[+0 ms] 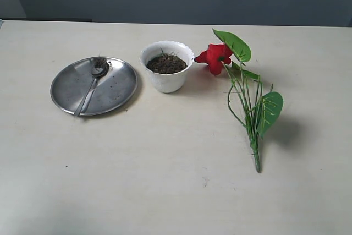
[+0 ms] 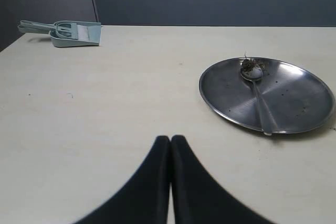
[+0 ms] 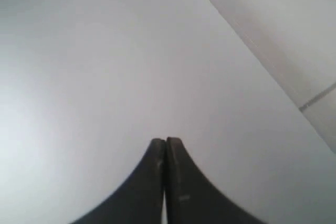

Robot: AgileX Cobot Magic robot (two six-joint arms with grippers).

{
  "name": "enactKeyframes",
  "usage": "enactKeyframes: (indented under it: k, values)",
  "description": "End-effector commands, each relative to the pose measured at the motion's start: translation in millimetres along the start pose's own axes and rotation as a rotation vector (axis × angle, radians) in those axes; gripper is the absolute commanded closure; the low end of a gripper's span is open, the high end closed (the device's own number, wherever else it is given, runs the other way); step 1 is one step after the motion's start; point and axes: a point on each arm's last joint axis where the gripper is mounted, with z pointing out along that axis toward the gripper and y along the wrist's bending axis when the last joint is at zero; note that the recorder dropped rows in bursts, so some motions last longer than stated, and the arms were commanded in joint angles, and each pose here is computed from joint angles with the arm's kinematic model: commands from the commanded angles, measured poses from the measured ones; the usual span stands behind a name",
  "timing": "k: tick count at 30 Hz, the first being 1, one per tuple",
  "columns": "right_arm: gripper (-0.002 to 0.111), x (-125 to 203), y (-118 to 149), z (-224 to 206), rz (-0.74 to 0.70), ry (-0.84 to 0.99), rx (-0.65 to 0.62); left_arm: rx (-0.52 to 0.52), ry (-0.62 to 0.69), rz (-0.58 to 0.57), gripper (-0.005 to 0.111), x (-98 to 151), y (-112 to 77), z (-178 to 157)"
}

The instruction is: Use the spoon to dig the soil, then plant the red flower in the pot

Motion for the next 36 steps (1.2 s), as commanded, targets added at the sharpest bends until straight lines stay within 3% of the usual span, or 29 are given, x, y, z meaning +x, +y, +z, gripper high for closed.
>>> enactKeyframes:
  k: [1,3,6,8,10,11,12,13,14,18,22,27,31,33,36]
  values:
    - [0.108,-35,33,22,-0.091,-0.007,-0.064,0.007,-0.017,-0.005,0.106,0,-0.5,0]
    - [0.108,-40,46,37,-0.17,0.081,-0.077,0.007,-0.017,-0.005,0.106,0,-0.5,0]
    - [0.108,-24,50,70,-0.265,0.397,-0.036,0.007,-0.017,-0.003,0.106,0,-0.4,0]
    - [0.102,-5,51,105,-0.36,0.676,-0.028,0.007,-0.017,-0.003,0.106,0,-0.4,0]
    - [0.077,9,54,141,-0.373,0.855,-0.059,0.007,-0.017,-0.003,0.106,0,-0.4,0]
    - [0.051,22,53,166,-0.324,0.944,-0.061,0.007,-0.017,-0.003,0.106,0,-0.4,0]
    - [0.036,29,52,178,-0.298,0.987,-0.063,0.007,-0.017,-0.003,0.106,0,-0.4,0]
    - [0.012,46,47,198,-0.25,1.077,-0.059,0.007,-0.017,-0.003,0.106,0,-0.4,0]
    - [0.004,54,44,205,-0.225,1.118,-0.057,0.007,-0.017,-0.003,0.106,0,-0.4,0]
    - [0.004,117,14,240,-0.107,1.377,-0.015,0.007,-0.017,-0.003,0.106,0,-0.4,0]
    - [0.004,152,-10,247,-0.067,1.495,0.037,0.007,-0.017,-0.003,0.106,0,-0.4,0]
    - [0.004,196,-10,237,-0.073,1.703,-0.041,0.007,-0.017,-0.003,0.106,0,-0.4,0]
    - [0.004,244,-8,224,-0.27,1.841,-0.098,0.007,-0.017,-0.003,0.106,0,-0.4,0]
    - [0.004,269,-8,216,-0.37,1.897,-0.068,0.007,-0.017,-0.003,0.106,0,-0.4,0]
    - [0.004,294,-6,209,-0.408,1.931,-0.054,0.007,-0.017,-0.003,0.106,0,-0.4,0]
